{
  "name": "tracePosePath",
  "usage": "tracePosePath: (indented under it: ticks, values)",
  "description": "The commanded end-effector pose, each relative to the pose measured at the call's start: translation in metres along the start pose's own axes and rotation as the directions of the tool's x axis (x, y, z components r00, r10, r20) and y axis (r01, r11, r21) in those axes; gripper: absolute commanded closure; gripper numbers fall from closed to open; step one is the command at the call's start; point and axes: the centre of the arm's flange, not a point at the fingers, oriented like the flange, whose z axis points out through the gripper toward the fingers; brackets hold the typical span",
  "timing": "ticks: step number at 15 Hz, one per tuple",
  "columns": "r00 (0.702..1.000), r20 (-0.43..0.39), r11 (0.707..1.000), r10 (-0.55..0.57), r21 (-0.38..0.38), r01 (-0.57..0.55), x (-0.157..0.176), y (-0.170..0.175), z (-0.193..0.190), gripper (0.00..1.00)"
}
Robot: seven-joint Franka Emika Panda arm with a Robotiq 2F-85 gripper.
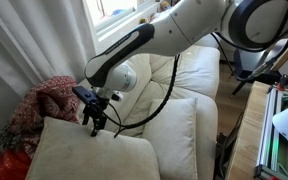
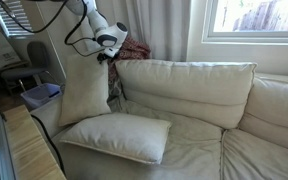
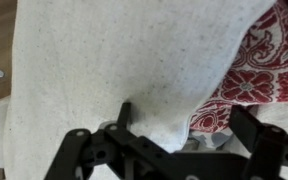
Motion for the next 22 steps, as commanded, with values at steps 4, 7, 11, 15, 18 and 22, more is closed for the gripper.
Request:
tracePosePath:
  ticks: [4, 7, 11, 15, 18, 22]
  values:
    - [0.995, 0.083, 0.997, 0.052, -0.065, -0.047, 0.017, -0.012, 0.035, 0.42]
    - [0.995, 0.071, 0.984, 0.075, -0.164, -0.063, 0.02, -0.007, 0.016, 0.65]
    - [0.989, 0.131, 0.944, 0.07, -0.328, -0.024, 0.018, 0.0, -0.021, 0.94]
    - [0.989, 0.142, 0.905, 0.043, -0.426, 0.022, -0.006, 0.015, -0.066, 0.99]
    - [0.991, 0.126, 0.878, 0.043, -0.478, 0.023, -0.032, 0.026, -0.087, 0.97]
    - [0.998, 0.05, 0.852, -0.031, -0.521, 0.052, -0.072, 0.049, -0.128, 0.97]
